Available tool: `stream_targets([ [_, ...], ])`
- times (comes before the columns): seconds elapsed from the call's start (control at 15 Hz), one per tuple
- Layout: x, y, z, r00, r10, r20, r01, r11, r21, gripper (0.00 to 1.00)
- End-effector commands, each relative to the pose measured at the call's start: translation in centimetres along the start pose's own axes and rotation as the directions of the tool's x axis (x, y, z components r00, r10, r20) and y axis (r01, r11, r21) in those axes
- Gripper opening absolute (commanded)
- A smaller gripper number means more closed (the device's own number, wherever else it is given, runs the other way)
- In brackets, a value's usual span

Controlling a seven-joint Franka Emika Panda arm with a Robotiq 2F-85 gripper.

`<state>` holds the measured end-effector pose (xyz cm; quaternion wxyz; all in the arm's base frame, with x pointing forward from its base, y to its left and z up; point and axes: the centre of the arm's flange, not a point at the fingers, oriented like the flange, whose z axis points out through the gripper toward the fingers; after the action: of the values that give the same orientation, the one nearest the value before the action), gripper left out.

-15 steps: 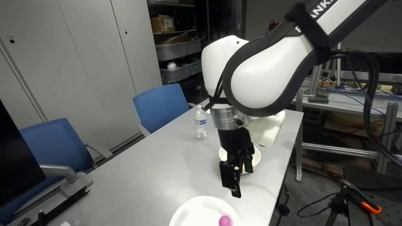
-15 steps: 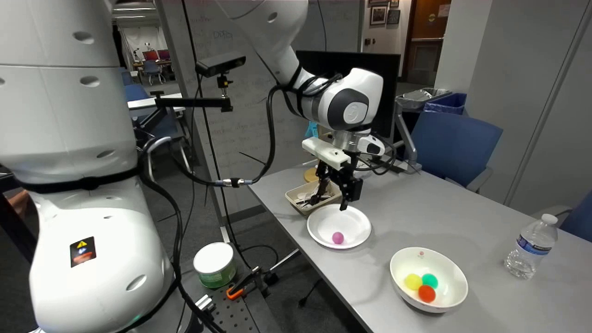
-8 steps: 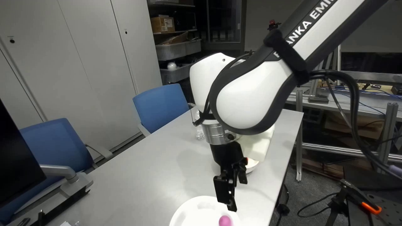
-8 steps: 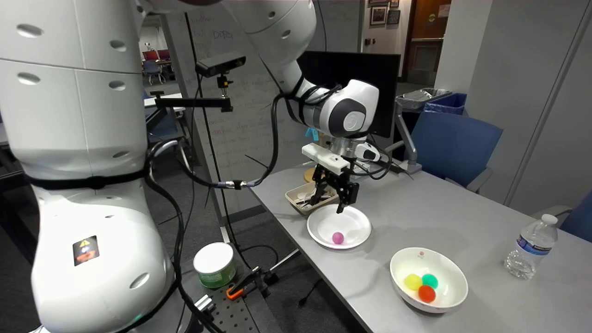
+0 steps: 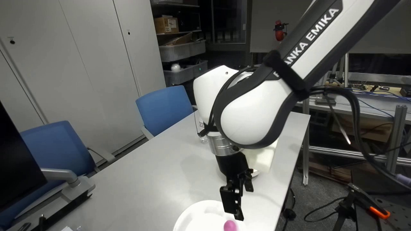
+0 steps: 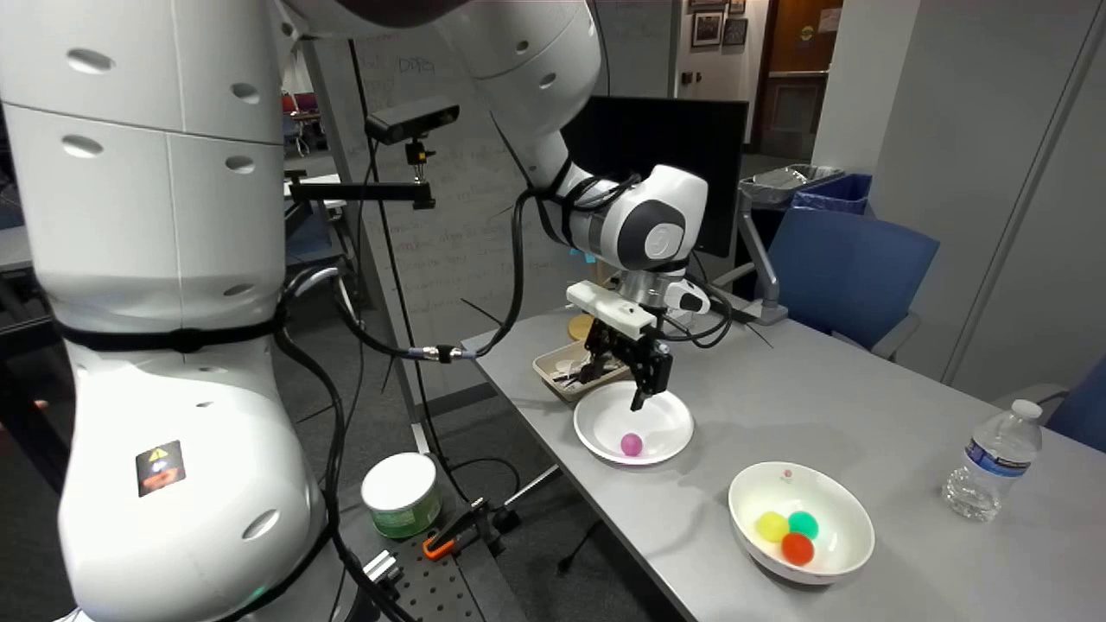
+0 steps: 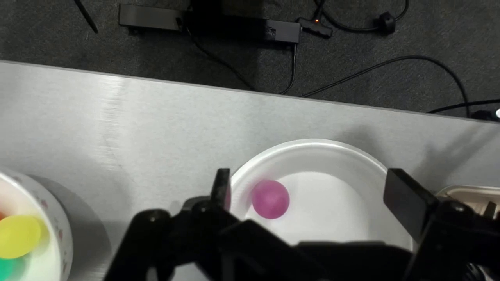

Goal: Pick up the purple ball from the plate and put it in the white bowl

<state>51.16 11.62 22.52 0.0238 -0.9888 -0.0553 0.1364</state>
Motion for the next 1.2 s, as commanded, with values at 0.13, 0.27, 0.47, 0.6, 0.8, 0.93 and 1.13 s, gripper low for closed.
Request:
stream_targets([
  [0.13, 3.3, 0.2, 4.4, 0.999, -0.034, -0.001, 0.034, 0.999, -0.038, 1.00],
  [0.27, 4.2, 0.3, 5.4, 0.999, -0.049, -0.012, 0.048, 0.998, -0.051, 1.00],
  [0.47, 5.5, 0.2, 6.6, 0.997, -0.073, -0.038, 0.071, 0.996, -0.062, 1.00],
  [0.6, 6.2, 0.1, 7.2, 0.995, -0.086, -0.058, 0.082, 0.995, -0.063, 1.00],
  [0.8, 6.7, 0.1, 8.4, 0.995, -0.082, -0.064, 0.079, 0.996, -0.052, 1.00],
  [0.93, 7.0, 0.2, 9.1, 0.995, -0.078, -0.065, 0.075, 0.996, -0.048, 1.00],
  [1.13, 7.4, 0.2, 9.7, 0.994, -0.078, -0.073, 0.074, 0.996, -0.045, 1.00],
])
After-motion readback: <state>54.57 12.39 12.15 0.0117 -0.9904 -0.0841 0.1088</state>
